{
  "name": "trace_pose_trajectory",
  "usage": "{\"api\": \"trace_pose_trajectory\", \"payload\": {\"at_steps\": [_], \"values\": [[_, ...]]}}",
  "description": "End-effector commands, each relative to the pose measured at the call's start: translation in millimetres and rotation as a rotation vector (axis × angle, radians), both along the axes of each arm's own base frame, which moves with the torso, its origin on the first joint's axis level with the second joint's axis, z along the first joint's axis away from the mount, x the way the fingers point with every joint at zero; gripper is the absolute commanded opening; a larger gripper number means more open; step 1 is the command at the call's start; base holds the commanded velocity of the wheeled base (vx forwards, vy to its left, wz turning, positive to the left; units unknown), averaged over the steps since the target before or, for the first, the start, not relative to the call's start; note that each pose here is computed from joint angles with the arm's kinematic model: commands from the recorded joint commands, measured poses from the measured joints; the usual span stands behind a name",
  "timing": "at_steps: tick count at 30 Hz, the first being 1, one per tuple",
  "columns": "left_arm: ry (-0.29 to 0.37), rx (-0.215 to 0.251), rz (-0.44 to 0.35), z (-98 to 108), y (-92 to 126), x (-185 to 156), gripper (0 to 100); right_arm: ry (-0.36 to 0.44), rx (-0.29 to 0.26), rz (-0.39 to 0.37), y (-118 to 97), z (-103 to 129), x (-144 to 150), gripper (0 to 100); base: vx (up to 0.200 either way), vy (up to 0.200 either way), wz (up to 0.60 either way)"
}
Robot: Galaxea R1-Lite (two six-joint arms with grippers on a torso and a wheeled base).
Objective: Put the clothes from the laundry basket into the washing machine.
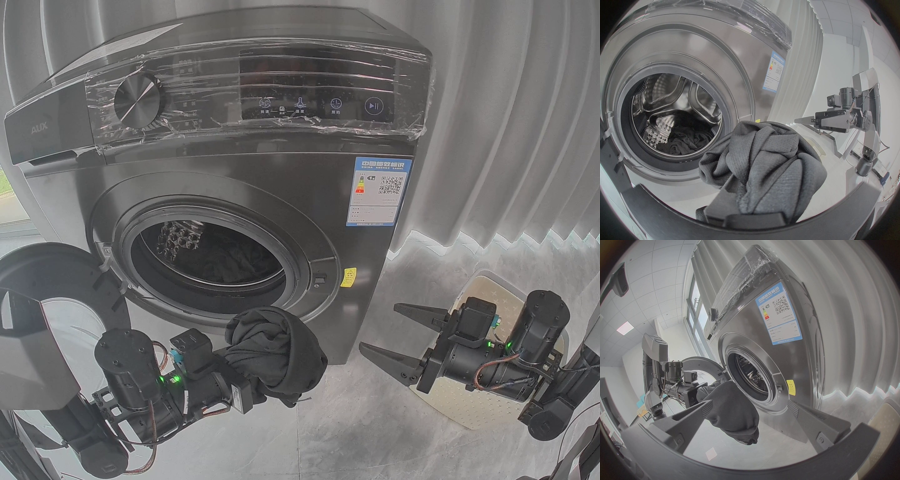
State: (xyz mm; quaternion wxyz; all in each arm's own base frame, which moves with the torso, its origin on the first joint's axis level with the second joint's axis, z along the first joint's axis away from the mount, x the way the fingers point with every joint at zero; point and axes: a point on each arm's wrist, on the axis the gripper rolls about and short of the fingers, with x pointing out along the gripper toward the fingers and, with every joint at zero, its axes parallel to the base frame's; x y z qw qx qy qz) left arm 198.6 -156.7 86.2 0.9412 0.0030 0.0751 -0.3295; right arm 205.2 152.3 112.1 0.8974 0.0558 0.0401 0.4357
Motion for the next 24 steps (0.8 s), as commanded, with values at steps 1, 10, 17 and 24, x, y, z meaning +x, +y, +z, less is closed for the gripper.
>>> {"api": "trace_pose_trajectory", "payload": {"at_steps": [1,10,17,24], "values": [[0.0,0.006,-0.008,-0.9,-1.5,-1.2,0,0.004,-0.002,0.001,0.2,-1.2,0.1,100,0.0,0.0,0.0],[0.001,0.007,-0.011,-1.1,-2.1,-1.7,0,0.005,-0.003,0.001,0.3,-1.6,0.2,100,0.0,0.133,0.0],[-0.004,0.005,-0.008,-0.4,-1.9,-0.8,0,0.005,-0.003,0.0,0.0,-1.6,0.5,100,0.0,0.086,0.0],[0.0,0.008,-0.012,-1.4,-2.5,-1.3,0,0.005,-0.003,0.0,0.0,-1.6,0.5,100,0.0,0.0,0.0]]}}
